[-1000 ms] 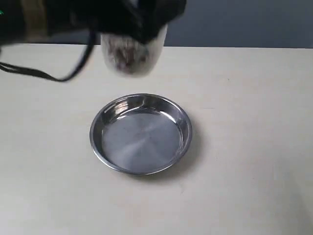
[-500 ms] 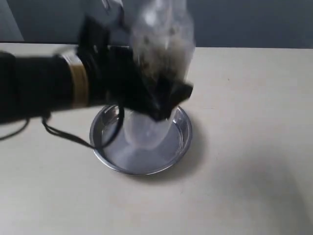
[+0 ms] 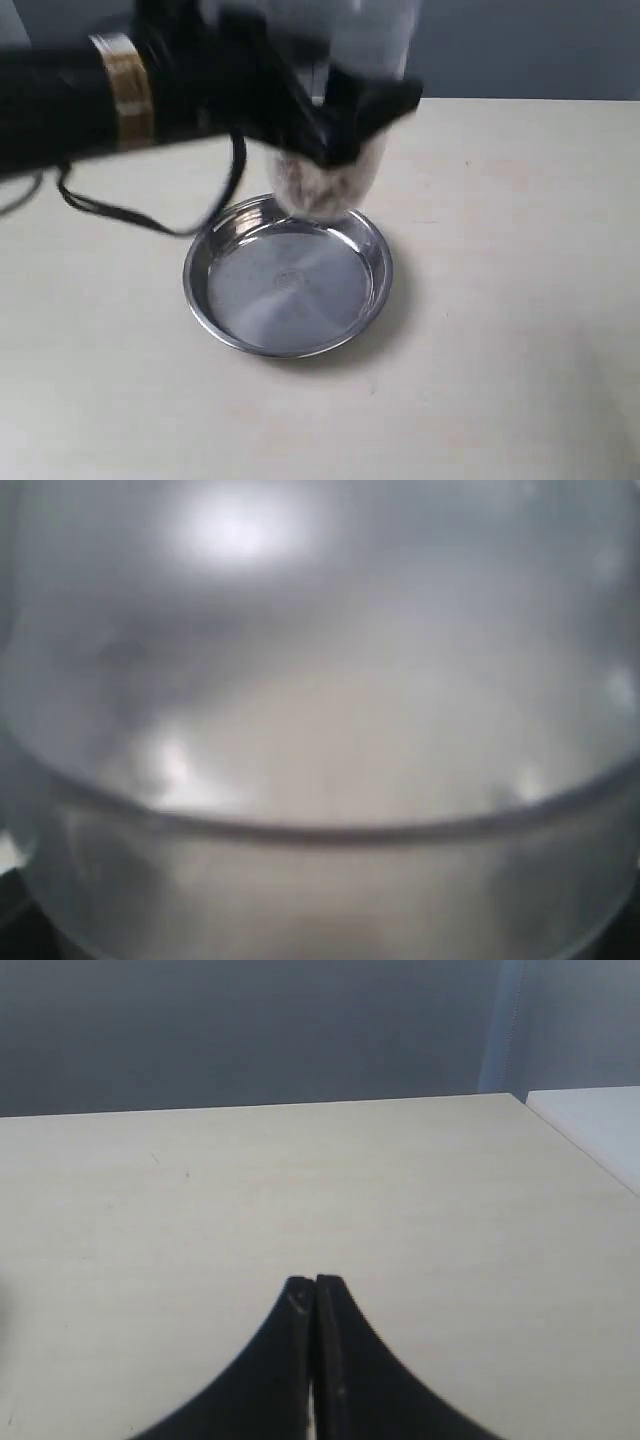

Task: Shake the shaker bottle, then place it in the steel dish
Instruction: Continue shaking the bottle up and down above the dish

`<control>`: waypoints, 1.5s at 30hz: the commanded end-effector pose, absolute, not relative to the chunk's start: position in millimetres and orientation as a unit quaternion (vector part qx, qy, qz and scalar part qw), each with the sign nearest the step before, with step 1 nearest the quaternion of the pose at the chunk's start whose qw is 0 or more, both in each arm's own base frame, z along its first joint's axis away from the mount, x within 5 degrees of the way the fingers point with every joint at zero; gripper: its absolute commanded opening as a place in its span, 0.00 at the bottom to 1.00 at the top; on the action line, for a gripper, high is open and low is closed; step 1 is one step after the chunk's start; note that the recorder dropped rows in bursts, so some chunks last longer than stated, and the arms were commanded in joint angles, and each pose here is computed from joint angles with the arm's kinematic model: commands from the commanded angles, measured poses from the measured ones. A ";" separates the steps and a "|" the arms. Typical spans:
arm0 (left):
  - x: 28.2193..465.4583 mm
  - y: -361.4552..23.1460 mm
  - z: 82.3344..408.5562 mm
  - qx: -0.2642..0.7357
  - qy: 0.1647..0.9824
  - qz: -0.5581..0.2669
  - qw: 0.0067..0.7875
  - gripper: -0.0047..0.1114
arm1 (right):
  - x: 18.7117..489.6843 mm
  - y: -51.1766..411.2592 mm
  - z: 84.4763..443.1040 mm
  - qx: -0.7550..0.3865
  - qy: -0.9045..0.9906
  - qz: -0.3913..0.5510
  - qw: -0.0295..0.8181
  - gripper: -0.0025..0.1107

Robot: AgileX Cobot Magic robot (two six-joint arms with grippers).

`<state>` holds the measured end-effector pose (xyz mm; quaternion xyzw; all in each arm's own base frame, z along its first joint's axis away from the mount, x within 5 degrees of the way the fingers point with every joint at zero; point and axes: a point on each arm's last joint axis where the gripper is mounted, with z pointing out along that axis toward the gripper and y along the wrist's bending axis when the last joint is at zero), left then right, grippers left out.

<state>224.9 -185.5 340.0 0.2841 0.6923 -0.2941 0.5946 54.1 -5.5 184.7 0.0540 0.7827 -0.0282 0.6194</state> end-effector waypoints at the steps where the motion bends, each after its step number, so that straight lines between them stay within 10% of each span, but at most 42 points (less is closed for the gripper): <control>1: 235.0 -187.1 276.7 0.268 0.779 -0.246 0.511 0.04 | 54.0 -5.8 185.8 0.054 0.777 -0.032 0.626 0.01; 3: 236.8 -191.3 255.6 0.265 0.795 -0.257 0.482 0.04 | 54.0 -5.8 185.8 0.054 0.777 -0.032 0.626 0.01; 8: 224.0 -185.7 354.4 0.299 0.668 -0.277 0.623 0.04 | 54.0 -5.8 185.8 0.054 0.777 -0.032 0.626 0.01; 14: 228.9 -191.9 273.8 0.283 0.770 -0.257 0.510 0.04 | 54.0 -5.8 185.6 0.054 0.778 -0.031 0.625 0.01; 19: 221.7 -171.3 373.4 0.262 0.681 -0.249 0.638 0.04 | 54.0 -5.8 185.6 0.054 0.778 -0.031 0.625 0.01; 25: 235.6 -178.4 254.8 0.233 0.810 -0.234 0.484 0.04 | 54.0 -5.8 185.6 0.054 0.778 -0.031 0.625 0.01; 31: 212.2 -167.5 373.8 0.258 0.662 -0.269 0.650 0.04 | 54.0 -5.8 185.6 0.054 0.778 -0.031 0.625 0.01; 36: 228.2 -170.2 284.7 0.242 0.779 -0.231 0.531 0.04 | 54.0 -5.8 185.6 0.054 0.778 -0.031 0.625 0.01; 42: 215.4 -166.5 347.0 0.260 0.686 -0.262 0.626 0.04 | 54.0 -5.8 185.6 0.054 0.778 -0.031 0.625 0.01; 45: 222.8 -170.4 286.5 0.269 0.756 -0.236 0.549 0.04 | 54.0 -5.8 185.6 0.054 0.778 -0.031 0.625 0.01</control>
